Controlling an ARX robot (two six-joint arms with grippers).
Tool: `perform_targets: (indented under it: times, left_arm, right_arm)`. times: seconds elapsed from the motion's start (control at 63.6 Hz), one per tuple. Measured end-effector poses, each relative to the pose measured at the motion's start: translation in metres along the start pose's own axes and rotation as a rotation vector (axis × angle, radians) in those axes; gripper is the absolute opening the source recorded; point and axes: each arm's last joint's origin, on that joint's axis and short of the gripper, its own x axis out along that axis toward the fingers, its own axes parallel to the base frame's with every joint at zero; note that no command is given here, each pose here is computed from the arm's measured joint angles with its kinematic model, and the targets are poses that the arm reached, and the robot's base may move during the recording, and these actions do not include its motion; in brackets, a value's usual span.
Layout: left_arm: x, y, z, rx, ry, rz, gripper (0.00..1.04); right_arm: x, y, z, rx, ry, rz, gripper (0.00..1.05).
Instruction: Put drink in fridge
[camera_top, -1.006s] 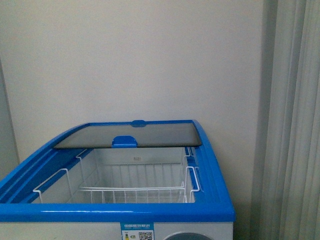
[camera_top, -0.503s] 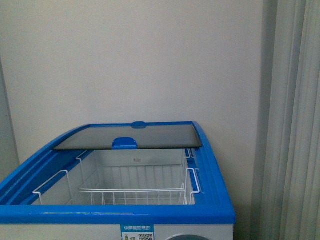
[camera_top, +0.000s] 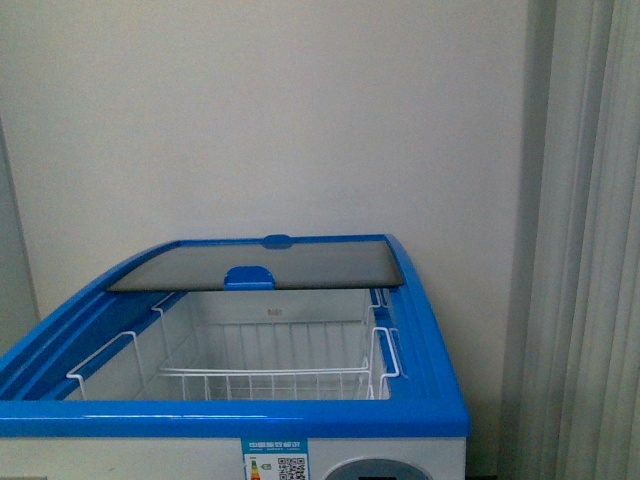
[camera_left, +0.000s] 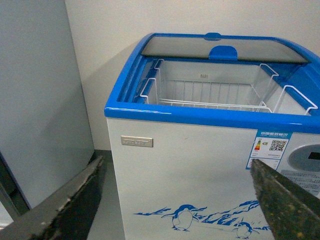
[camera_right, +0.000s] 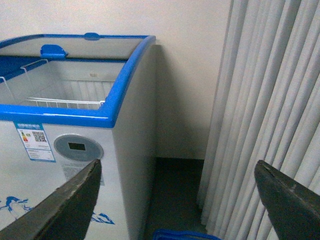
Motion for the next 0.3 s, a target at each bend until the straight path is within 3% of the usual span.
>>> perform_targets:
  times: [0.031,0.299]
  left_arm:
    - [0.0,0.0,0.0,0.0,0.0,0.0,0.98]
    - [0.0,0.0,0.0,0.0,0.0,0.0,0.97]
  right_arm:
    - [0.0,0.0,0.0,0.002,0.0,0.0,0.98]
    - [0.0,0.0,0.0,0.002,0.0,0.0,0.97]
